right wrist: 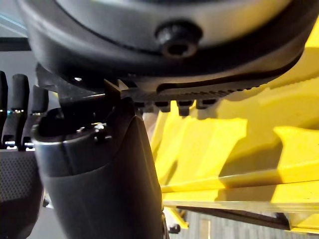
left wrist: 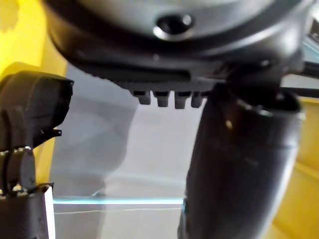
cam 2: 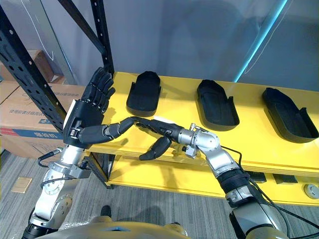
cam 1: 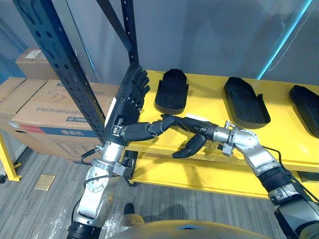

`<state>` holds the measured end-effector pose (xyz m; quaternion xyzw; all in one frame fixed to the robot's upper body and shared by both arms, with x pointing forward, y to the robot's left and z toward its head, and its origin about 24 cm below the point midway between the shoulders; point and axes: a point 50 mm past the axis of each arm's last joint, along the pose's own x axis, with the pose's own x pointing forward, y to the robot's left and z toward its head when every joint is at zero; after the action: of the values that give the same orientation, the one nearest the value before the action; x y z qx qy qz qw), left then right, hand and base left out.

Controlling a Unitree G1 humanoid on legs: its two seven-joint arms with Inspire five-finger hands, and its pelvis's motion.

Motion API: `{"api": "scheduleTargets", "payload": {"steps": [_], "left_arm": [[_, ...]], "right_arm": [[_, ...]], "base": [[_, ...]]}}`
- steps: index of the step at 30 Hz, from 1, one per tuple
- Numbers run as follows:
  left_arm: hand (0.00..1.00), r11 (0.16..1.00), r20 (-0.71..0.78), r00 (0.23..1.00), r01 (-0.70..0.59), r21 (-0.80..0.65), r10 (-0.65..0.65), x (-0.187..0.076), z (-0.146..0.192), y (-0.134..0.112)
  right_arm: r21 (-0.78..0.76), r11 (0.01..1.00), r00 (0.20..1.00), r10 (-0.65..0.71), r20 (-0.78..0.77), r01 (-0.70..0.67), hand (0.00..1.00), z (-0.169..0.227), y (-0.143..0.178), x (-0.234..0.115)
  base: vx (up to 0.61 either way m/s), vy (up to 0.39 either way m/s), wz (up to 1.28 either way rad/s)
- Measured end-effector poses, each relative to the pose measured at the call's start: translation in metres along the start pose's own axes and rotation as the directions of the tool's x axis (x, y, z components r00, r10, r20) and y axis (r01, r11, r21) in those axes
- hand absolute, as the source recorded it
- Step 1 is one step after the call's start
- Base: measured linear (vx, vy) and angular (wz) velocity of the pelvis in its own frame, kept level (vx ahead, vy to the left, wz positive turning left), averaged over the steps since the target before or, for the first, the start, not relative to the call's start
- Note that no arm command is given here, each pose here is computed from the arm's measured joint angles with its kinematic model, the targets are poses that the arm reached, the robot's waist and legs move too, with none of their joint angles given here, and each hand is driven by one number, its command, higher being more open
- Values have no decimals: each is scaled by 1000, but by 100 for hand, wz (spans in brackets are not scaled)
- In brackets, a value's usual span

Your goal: Walk over and take three plastic housings, then place them on the shelf

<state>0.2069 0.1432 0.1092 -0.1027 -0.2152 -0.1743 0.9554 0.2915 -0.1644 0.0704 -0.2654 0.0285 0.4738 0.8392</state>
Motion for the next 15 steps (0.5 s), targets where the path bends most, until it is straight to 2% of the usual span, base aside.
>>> {"api": "scheduleTargets", "payload": {"steps": [4,6,8,10,13,15], "left_arm": [[100,1000,0,1000,-3,-1,3,0,0,0],[100,1000,-1,1000,-5,-4,5,0,-1,0],[100,1000,-3,1000,-5,-2,5,-1,-1,-1],[100,1000,-4,1000,-3,-6,3,-1,-2,-3],[100,1000,-8,1000,6,3,-6,-1,-3,-5],[100,1000,-10,1000,11,-3,-11,-1,-3,-7]], "right_arm": [[-29,996,996,-78,41,80,100,3,0,-2],[-40,984,982,-169,83,172,100,8,-4,-6],[-60,951,940,-287,182,302,100,25,-16,-13],[-59,898,865,-400,305,436,100,45,-27,-22],[-61,840,780,-470,415,539,100,64,-35,-33],[-63,834,768,-473,433,549,100,67,-34,-33]], "base": [[0,0,0],[0,0,0],[0,0,0],[0,0,0],[0,0,0],[0,0,0]]}}
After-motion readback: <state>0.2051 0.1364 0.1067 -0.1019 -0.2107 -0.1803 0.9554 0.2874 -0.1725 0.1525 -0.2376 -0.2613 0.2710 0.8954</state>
